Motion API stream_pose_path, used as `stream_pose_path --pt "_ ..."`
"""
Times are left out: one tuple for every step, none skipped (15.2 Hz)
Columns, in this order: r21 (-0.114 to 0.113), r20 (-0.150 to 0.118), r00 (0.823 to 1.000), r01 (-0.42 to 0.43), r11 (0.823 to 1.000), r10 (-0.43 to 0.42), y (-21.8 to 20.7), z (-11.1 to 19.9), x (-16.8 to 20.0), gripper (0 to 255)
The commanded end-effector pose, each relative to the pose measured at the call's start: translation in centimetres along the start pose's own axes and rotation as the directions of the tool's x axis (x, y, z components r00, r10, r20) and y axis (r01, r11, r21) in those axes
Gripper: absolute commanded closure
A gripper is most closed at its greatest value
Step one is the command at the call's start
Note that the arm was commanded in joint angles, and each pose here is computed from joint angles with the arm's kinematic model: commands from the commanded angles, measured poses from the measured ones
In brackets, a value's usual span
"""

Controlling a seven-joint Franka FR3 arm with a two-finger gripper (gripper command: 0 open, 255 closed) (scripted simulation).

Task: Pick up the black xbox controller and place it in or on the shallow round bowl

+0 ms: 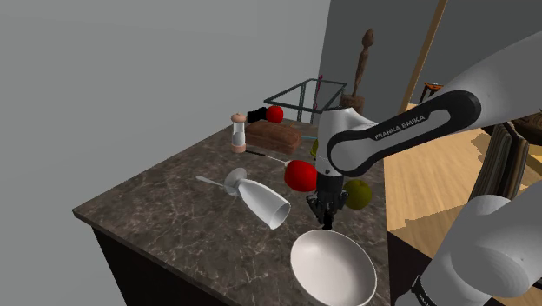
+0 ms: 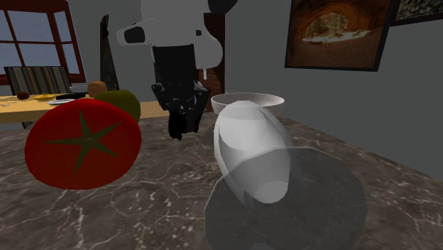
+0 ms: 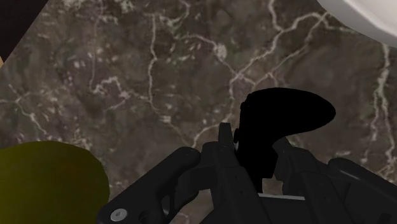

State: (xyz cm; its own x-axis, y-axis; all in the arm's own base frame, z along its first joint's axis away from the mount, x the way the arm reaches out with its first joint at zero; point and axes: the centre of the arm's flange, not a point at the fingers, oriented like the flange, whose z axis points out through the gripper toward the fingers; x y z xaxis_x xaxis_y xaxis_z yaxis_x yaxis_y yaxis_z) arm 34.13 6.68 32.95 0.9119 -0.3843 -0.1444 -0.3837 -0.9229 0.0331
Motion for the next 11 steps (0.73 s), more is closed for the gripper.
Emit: stream_pose_path --pt "0.000 0.001 1.000 0.001 1.000 -0.001 0.0 0.0 0.0 255" --pt "0.000 0.001 1.000 0.001 1.000 -0.001 0.0 0.0 0.0 255" --pt "0.000 0.001 1.000 0.001 1.000 -0.001 0.0 0.0 0.0 255" --pt "0.000 0.001 1.000 0.001 1.000 -0.001 0.0 0.0 0.0 255" --pt "0.000 0.001 1.000 0.001 1.000 -0.001 0.0 0.0 0.0 255" --pt "0.000 0.001 1.000 0.001 1.000 -0.001 0.0 0.1 0.0 255" --pt "0.000 0.001 1.000 0.001 1.000 -0.001 0.0 -0.5 -0.1 255" --pt "0.000 0.001 1.000 0.001 1.000 -0.001 0.0 -1.0 -0.2 255" --pt "0.000 0.001 1.000 0.001 1.000 -0.001 0.0 -1.5 -0.3 255" --pt "0.000 0.001 1.000 0.001 1.000 -0.001 0.0 -2.0 -0.3 255" --pt "0.000 0.001 1.000 0.001 1.000 -0.001 0.1 -2.6 -0.4 255"
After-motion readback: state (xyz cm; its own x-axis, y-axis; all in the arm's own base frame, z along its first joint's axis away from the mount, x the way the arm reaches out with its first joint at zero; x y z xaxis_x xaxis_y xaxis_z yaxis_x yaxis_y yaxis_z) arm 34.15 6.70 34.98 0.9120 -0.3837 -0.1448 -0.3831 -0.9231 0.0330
